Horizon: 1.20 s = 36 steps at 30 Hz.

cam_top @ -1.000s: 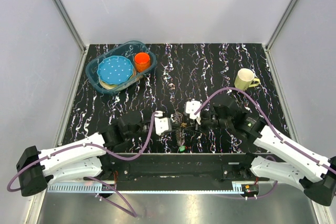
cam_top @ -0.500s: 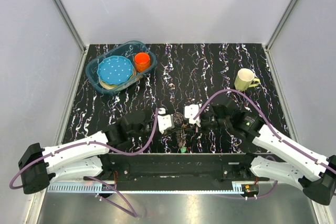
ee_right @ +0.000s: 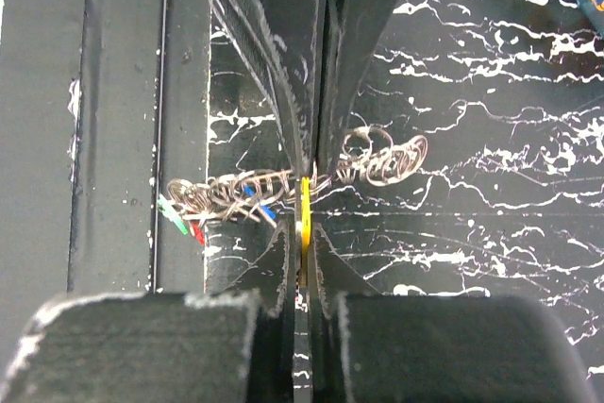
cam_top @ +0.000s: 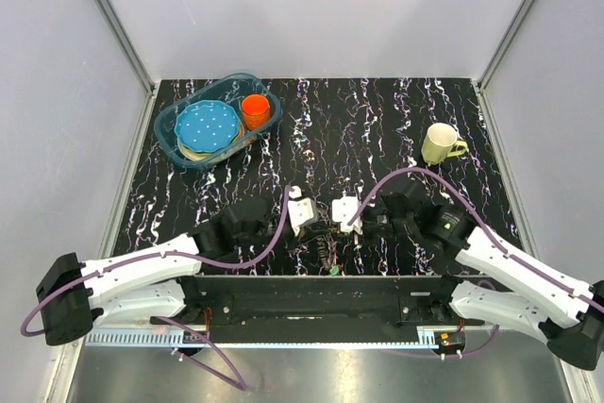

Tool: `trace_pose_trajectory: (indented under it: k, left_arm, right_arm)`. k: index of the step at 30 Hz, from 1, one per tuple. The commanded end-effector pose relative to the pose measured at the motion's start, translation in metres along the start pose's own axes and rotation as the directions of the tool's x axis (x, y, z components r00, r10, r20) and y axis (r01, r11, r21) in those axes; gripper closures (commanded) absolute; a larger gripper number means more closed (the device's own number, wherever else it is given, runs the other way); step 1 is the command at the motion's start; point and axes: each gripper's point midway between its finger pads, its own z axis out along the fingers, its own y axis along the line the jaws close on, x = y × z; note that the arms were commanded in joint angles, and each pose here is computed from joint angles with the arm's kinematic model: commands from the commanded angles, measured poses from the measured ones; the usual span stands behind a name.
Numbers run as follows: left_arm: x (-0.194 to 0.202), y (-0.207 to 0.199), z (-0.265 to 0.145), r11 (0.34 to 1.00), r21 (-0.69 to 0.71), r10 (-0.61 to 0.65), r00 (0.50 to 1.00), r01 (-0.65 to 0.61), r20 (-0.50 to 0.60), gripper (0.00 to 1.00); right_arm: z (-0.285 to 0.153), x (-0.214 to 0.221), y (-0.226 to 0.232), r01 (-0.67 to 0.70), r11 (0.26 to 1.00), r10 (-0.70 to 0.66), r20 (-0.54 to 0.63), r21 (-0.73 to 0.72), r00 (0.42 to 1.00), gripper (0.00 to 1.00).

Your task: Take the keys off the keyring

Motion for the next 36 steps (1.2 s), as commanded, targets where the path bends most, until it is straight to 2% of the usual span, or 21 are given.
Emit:
trace_pose_trajectory:
  k: [1, 10, 22, 30, 36]
  left_arm:
    - [0.014, 0.027, -0.005, 0.989, -0.141, -0.059, 0.996, 0.049, -0.070, 1.00]
    - [0.017, 0.045, -0.009, 0.969, -0.234, -0.100, 0.992, 0.080, -0.075, 1.00]
    - [0.010, 0.061, -0.020, 0.948, -0.300, -0.123, 0.992, 0.109, -0.027, 1.00]
    - [0.010, 0.052, -0.013, 0.963, -0.246, -0.127, 0.991, 0.115, -0.033, 1.00]
    - [0.014, 0.052, -0.009, 0.966, -0.232, -0.131, 0.990, 0.114, -0.058, 1.00]
  right_arm:
    - [-0.016, -0.016, 0.009, 0.046, 0.999, -0.047, 0.068, 0.010, 0.997, 1.00]
    - [-0.019, 0.000, 0.015, 0.024, 1.000, -0.024, 0.014, 0.013, 1.000, 1.00]
    - [-0.016, 0.015, 0.015, -0.007, 1.000, 0.008, -0.043, 0.030, 0.999, 1.00]
    - [-0.014, -0.014, -0.002, 0.049, 0.997, -0.051, 0.023, 0.061, 0.998, 1.00]
    - [-0.002, -0.031, -0.015, 0.112, 0.993, -0.114, 0.030, 0.045, 0.993, 1.00]
